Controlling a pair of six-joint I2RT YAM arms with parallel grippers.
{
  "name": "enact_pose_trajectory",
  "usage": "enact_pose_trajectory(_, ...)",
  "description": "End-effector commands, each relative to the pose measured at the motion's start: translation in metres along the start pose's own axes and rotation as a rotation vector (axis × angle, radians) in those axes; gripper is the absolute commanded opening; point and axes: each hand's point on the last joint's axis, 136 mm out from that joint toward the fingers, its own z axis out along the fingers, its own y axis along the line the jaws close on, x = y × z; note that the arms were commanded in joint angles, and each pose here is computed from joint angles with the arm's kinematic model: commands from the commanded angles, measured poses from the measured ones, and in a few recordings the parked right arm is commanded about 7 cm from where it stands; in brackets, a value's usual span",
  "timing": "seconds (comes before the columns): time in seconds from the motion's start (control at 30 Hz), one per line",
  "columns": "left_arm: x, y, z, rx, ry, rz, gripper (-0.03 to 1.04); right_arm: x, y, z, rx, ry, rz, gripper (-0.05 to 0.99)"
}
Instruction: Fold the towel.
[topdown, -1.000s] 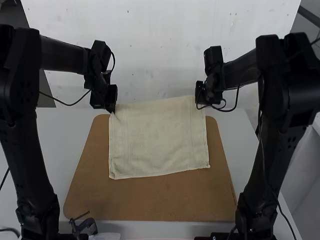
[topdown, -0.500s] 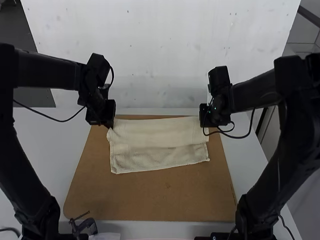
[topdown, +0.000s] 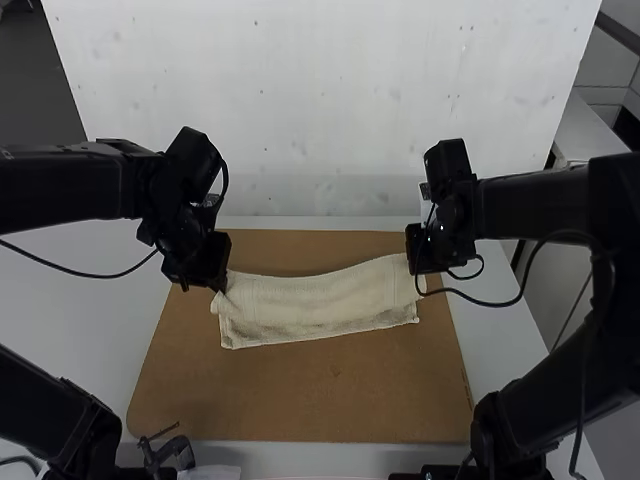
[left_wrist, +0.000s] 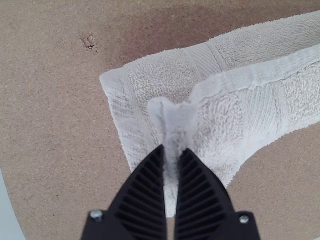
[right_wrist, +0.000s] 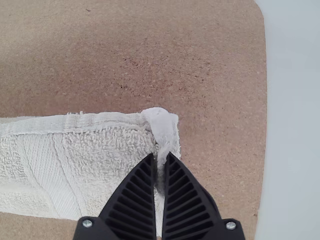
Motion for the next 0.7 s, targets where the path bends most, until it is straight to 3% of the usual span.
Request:
enact_pose_trajectory(0.0, 0.006, -0.002, -0.008, 0.015, -0.001, -0.006, 0.02, 0.001, -0.001, -0.009, -0.001, -0.008, -0.017, 0.02)
enact_pose_trajectory(0.3, 0.036, 0.008, 0.031, -0.029, 0.130, 0.003, 0.02, 0.018, -0.007, 0.013, 0.019, 0.072, -0.015, 0.02)
enact_pose_trajectory(0.53, 0.002, 0.011, 0.044, -0.060, 0.082, 0.014, 0.02, 0.016, -0.014, 0.036, 0.042, 0.084, 0.002, 0.02)
enact_pose_trajectory(0.67, -0.011, 0.023, 0.059, -0.113, 0.067, 0.002, 0.02, 0.009, -0.016, 0.044, 0.049, 0.077, 0.012, 0.02)
